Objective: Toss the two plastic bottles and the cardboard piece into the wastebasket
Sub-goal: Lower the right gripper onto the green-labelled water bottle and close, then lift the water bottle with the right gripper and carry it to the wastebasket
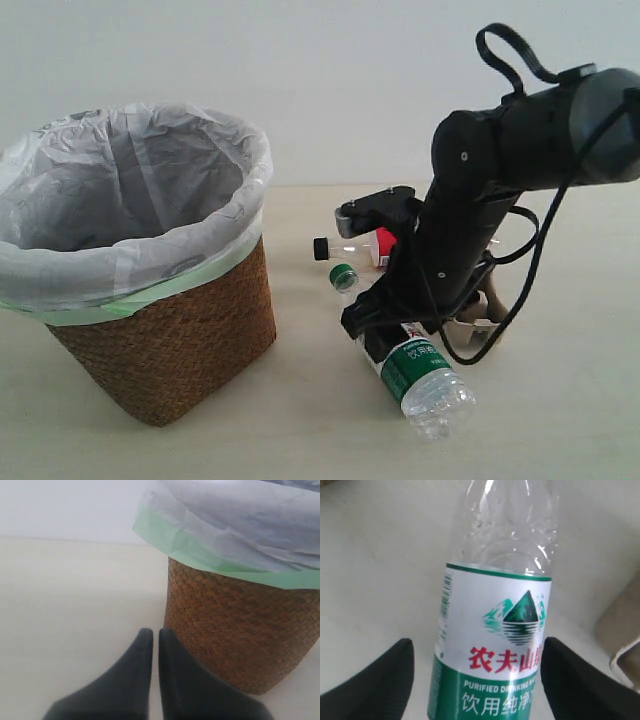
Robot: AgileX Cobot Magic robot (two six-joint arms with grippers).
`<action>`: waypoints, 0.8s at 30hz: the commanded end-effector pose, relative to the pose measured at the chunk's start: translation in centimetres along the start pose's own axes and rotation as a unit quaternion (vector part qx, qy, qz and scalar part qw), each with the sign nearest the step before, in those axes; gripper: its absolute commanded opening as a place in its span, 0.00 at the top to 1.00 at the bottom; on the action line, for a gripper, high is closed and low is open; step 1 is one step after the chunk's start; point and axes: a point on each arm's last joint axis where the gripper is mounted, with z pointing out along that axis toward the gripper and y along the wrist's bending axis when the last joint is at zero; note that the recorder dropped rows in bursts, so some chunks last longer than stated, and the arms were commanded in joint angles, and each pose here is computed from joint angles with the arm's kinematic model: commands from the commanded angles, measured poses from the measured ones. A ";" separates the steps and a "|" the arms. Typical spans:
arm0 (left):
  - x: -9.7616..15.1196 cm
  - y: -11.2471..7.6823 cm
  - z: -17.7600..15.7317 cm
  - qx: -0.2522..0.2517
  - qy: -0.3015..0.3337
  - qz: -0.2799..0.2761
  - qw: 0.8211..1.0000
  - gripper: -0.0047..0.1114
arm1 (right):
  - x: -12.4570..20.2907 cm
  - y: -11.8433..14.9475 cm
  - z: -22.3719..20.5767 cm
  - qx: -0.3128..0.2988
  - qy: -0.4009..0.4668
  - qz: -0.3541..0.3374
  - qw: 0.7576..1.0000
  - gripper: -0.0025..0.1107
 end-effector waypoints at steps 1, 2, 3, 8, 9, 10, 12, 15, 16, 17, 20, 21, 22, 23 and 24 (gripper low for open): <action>0.1 0.0 0.0 -0.001 0.000 -0.001 1.000 0.93 | -0.1 -0.1 1.3 0.002 0.009 -0.005 1.000 0.42; 0.1 0.0 0.0 -0.001 0.000 -0.001 1.000 0.93 | 0.0 -0.1 1.8 0.001 0.016 -0.006 1.000 0.42; 0.1 0.0 0.0 -0.001 0.000 -0.001 1.000 0.93 | 0.0 -0.1 2.0 0.002 0.018 -0.006 1.000 0.42; 0.1 0.0 0.0 -0.001 0.000 -0.001 1.000 0.93 | 0.2 0.5 3.8 -0.002 0.035 -0.014 0.999 0.42; 0.1 0.0 0.0 -0.001 0.000 -0.001 1.000 0.93 | 0.2 0.7 4.2 -0.002 0.036 -0.015 0.999 0.42; 0.1 0.0 0.0 -0.001 0.000 -0.001 1.000 0.93 | 0.2 0.8 4.4 -0.003 0.038 -0.016 0.999 0.42; 0.1 0.0 0.0 -0.001 0.000 -0.001 1.000 0.93 | 0.5 0.8 5.5 -0.004 0.052 -0.014 0.999 0.42; 0.1 0.0 0.0 -0.001 0.000 -0.001 1.000 0.93 | 0.8 0.7 6.0 -0.005 0.069 -0.012 0.998 0.45; 0.1 0.0 0.0 -0.001 0.000 -0.001 1.000 0.93 | 0.8 0.8 5.9 -0.005 0.070 -0.010 0.997 0.51; 0.1 0.0 0.0 -0.001 0.000 -0.001 1.000 0.93 | 0.9 0.8 5.6 -0.007 0.077 -0.006 0.997 0.67; 0.1 0.0 0.0 -0.001 0.000 -0.001 1.000 0.93 | 1.2 1.0 4.1 -0.009 0.089 -0.017 0.996 0.97; 0.1 0.0 0.0 -0.001 0.000 -0.001 1.000 0.93 | 1.1 1.0 2.5 -0.004 0.082 -0.016 0.997 0.98; 0.1 0.0 0.0 -0.001 0.000 -0.001 1.000 0.93 | 1.0 1.1 1.4 -0.002 0.070 -0.013 0.997 0.98; 0.1 0.0 0.0 -0.001 0.000 -0.001 1.000 0.93 | 0.8 1.3 -0.9 0.000 0.042 -0.010 0.999 0.98; 0.1 0.0 0.0 -0.001 0.000 -0.001 1.000 0.93 | 0.6 1.6 -4.0 0.001 0.000 -0.009 1.000 0.98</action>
